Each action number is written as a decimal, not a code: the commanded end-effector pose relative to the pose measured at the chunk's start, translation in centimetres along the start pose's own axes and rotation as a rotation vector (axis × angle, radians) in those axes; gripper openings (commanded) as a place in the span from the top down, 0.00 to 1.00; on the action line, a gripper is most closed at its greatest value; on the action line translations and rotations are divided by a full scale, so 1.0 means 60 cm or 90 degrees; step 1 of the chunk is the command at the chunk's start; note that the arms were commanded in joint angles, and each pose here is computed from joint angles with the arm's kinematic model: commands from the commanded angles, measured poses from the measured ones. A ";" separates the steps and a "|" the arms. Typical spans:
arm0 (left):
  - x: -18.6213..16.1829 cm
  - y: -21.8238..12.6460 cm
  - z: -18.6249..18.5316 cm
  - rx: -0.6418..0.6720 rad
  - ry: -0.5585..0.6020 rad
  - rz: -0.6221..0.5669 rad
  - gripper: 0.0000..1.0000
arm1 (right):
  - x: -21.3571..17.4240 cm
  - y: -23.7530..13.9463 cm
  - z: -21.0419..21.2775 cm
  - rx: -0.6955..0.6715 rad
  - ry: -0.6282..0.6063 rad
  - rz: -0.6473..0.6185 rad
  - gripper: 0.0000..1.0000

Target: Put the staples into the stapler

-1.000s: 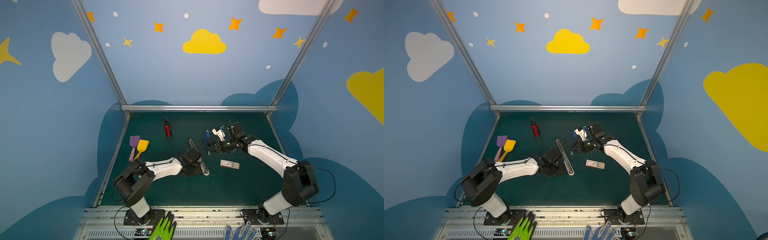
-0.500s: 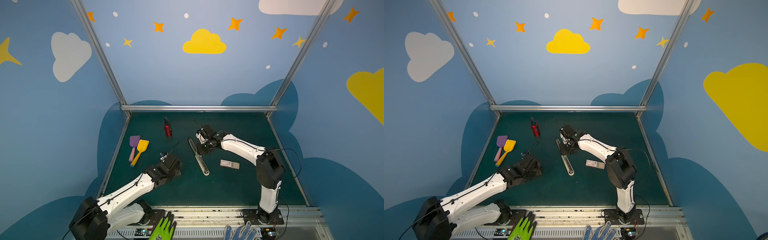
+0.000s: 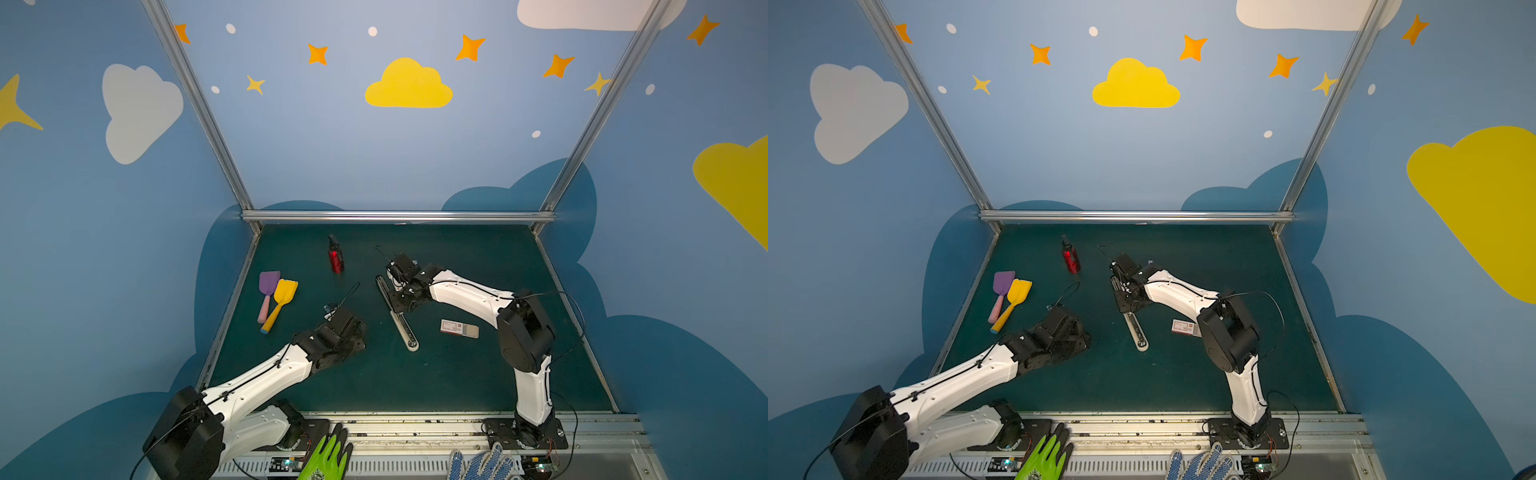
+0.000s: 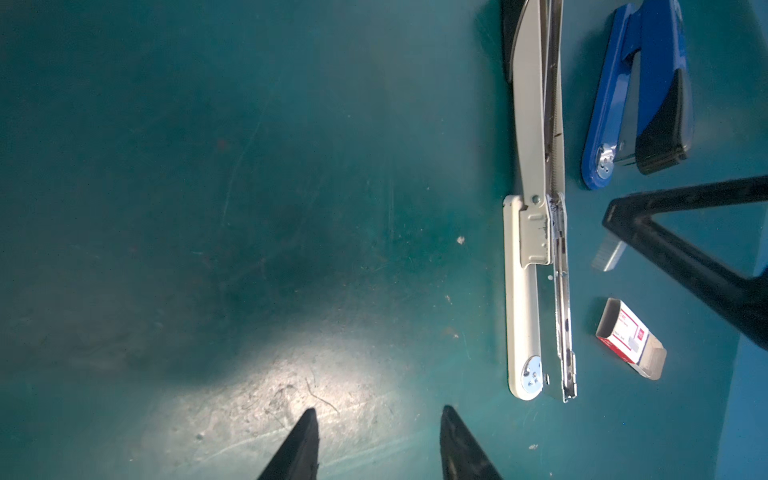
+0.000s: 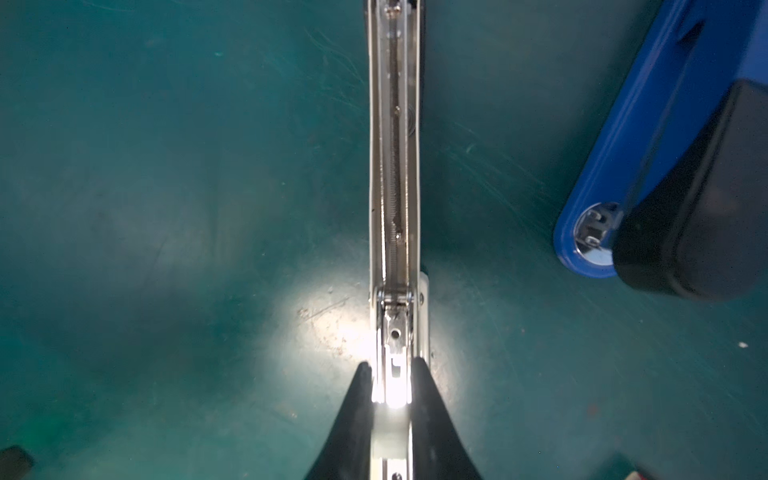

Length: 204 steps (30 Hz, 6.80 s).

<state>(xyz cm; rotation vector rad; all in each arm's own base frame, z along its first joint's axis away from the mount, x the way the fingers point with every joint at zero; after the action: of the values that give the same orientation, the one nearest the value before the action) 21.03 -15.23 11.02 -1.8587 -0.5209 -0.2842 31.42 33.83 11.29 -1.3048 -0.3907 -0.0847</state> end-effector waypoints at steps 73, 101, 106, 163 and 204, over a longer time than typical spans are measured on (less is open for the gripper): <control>-0.018 0.022 0.015 -0.016 -0.039 0.015 0.52 | -0.019 0.020 -0.005 -0.032 -0.027 -0.068 0.83; -0.020 0.023 0.018 -0.016 -0.039 0.015 0.53 | -0.043 0.003 -0.015 -0.024 -0.014 -0.130 0.82; -0.020 0.023 0.019 -0.016 -0.042 0.013 0.53 | -0.043 -0.003 -0.014 -0.019 -0.017 -0.139 0.81; -0.008 0.035 -0.015 -0.061 -0.018 0.037 0.53 | -0.057 0.034 -0.075 0.325 0.172 0.120 0.54; -0.019 0.040 -0.006 -0.066 -0.038 0.038 0.53 | -0.041 0.051 -0.083 0.322 0.187 0.124 0.74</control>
<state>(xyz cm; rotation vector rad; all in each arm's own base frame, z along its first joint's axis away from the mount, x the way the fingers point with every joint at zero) 21.25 -16.61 8.64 -1.9794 -0.4881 -0.2219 30.30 29.79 6.92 -0.7881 -0.0290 0.0074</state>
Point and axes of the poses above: each gripper's point midway between its finger pads, its own y axis out along the fingers, its own z axis along the line the jaws close on, x = y × z, the point moved 4 cm from there along -y, back along the fingers, and after that the axes turned 15 degrees about y, right-handed, at the moved point
